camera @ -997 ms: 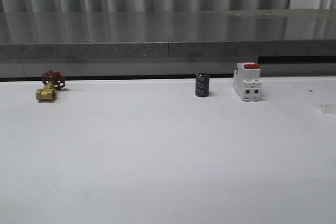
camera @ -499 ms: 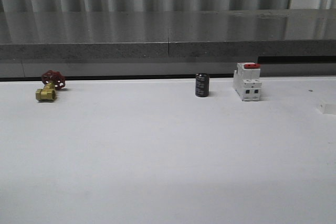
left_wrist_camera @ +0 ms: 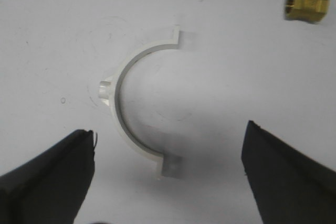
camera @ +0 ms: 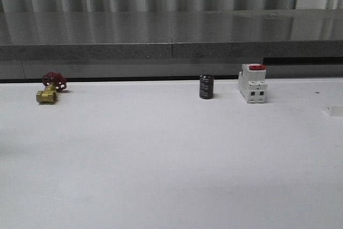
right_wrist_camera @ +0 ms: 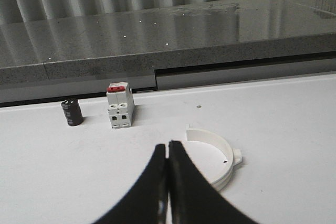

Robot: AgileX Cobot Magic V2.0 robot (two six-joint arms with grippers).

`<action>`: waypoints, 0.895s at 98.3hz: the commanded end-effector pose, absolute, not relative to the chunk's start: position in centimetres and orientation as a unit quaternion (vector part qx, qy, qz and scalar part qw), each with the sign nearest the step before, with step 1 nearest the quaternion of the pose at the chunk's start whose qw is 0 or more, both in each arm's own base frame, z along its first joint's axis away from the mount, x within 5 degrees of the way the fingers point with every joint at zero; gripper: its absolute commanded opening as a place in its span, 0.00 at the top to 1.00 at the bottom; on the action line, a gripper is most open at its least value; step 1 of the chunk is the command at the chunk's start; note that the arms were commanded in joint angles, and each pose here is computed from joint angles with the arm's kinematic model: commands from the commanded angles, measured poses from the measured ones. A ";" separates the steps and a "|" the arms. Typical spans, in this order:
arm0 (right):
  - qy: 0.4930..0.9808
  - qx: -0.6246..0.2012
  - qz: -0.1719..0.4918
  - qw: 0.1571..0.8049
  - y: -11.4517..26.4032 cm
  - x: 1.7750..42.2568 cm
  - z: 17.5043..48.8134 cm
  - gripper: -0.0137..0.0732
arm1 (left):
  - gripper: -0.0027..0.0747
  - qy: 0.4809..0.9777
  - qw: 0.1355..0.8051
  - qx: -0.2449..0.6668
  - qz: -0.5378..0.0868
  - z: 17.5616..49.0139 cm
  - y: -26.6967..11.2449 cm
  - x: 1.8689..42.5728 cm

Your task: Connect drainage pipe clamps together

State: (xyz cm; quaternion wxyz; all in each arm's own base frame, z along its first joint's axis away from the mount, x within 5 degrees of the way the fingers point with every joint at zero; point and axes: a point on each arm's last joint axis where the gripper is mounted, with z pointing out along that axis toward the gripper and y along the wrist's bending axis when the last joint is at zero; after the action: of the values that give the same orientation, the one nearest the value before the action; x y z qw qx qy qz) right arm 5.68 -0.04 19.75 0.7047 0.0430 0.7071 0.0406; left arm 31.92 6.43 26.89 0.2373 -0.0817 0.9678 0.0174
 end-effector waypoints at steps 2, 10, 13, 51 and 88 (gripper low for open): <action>0.666 0.035 0.037 0.745 0.0 5.4 21.2 0.92 | 0.23 0.962 0.259 -0.076 0.027 27.3 7.8 33.5; 0.666 0.035 0.037 0.745 0.0 5.4 21.2 0.92 | 0.23 0.968 0.240 -0.067 0.029 25.6 8.6 34.6; 0.666 0.035 0.037 0.745 0.0 5.4 21.2 0.92 | 0.23 0.969 0.233 -0.070 0.029 24.9 8.9 35.1; 0.666 0.035 0.037 0.745 0.0 5.4 21.2 0.92 | 0.23 0.977 0.199 -0.069 0.033 19.2 10.9 37.9; 0.666 0.035 0.037 0.745 0.0 5.4 21.2 0.92 | 0.23 0.976 0.202 -0.067 0.036 18.6 11.3 38.4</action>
State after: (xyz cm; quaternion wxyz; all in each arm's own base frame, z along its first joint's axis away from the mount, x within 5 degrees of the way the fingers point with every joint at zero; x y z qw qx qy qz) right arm 5.68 -0.04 19.75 0.7047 0.0430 0.7071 0.0406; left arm 37.84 11.02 16.26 0.1561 -0.0670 0.9851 0.0260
